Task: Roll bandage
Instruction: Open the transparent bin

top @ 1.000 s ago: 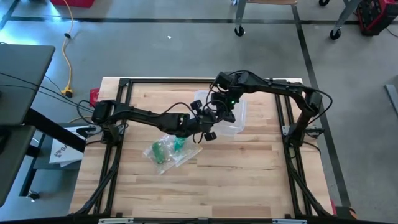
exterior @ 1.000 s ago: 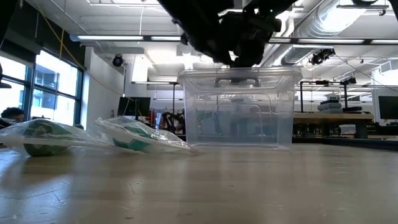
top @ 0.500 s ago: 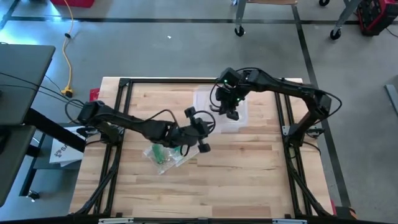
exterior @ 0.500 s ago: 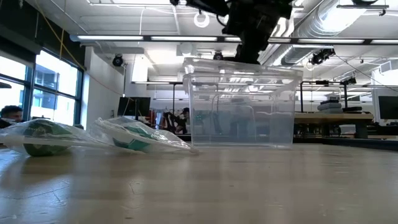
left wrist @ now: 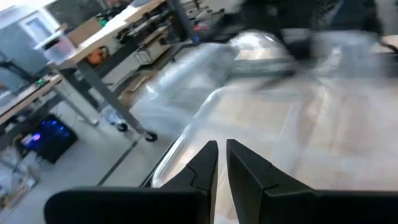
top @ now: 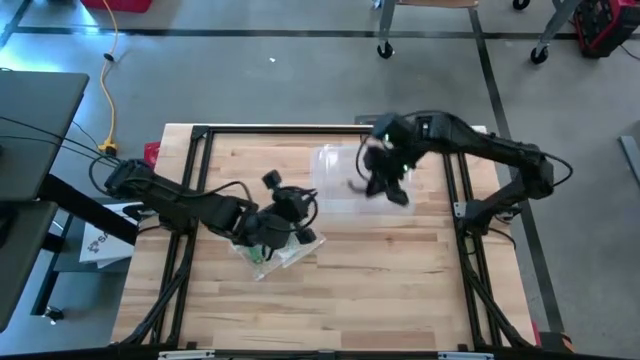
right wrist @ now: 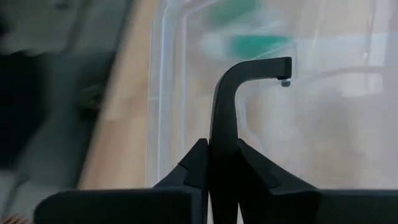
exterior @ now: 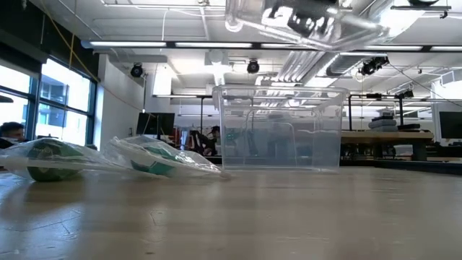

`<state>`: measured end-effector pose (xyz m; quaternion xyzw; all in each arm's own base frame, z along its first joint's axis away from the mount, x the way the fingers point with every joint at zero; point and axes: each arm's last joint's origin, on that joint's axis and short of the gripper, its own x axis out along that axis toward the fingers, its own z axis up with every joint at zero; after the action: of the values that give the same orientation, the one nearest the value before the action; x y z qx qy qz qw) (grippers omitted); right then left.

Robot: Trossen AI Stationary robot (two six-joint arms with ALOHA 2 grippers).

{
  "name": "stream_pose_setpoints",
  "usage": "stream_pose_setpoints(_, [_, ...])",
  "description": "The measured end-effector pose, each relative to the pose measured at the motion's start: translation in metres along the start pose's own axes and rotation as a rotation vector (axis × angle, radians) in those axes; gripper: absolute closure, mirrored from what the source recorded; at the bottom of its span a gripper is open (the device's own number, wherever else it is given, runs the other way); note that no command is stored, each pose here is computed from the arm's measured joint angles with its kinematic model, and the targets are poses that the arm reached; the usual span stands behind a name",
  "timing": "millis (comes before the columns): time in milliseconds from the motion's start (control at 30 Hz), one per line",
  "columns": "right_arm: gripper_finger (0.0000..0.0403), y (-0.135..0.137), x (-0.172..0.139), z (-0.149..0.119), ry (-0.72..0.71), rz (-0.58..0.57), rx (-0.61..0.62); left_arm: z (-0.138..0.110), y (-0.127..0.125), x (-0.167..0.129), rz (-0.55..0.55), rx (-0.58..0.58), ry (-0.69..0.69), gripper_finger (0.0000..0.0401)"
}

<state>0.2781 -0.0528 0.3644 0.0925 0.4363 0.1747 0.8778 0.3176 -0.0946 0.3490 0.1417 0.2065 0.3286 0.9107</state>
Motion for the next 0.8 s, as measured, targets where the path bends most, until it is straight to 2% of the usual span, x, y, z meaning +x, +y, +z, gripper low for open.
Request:
stream_pose_setpoints(100, [0.0366, 0.032, 0.028, -0.005, 0.034, 0.189, -0.059, -0.003, 0.003, -0.012, 0.015, -0.025, 0.011, 0.0371])
stream_pose_setpoints(200, [0.0366, 0.056, 0.068, -0.024, 0.098, 0.363, -0.077, -0.008, 0.000, -0.020, 0.011, -0.043, 0.020, 0.0371])
stream_pose_setpoints(300, [0.0364, 0.070, 0.109, -0.053, 0.143, 0.506, -0.032, -0.015, -0.007, -0.024, -0.006, -0.057, 0.026, 0.0371])
stream_pose_setpoints(367, [0.0363, 0.076, 0.132, -0.074, 0.184, 0.547, 0.041, -0.021, -0.012, -0.027, -0.017, -0.057, 0.030, 0.0371])
stream_pose_setpoints(533, [0.0361, 0.082, 0.167, -0.120, 0.243, 0.479, 0.156, -0.027, -0.020, -0.030, -0.034, -0.088, 0.031, 0.0371])
stream_pose_setpoints(800, [0.0360, 0.078, 0.186, -0.159, 0.274, 0.187, 0.133, -0.024, -0.030, -0.031, -0.092, -0.140, 0.013, 0.0371])
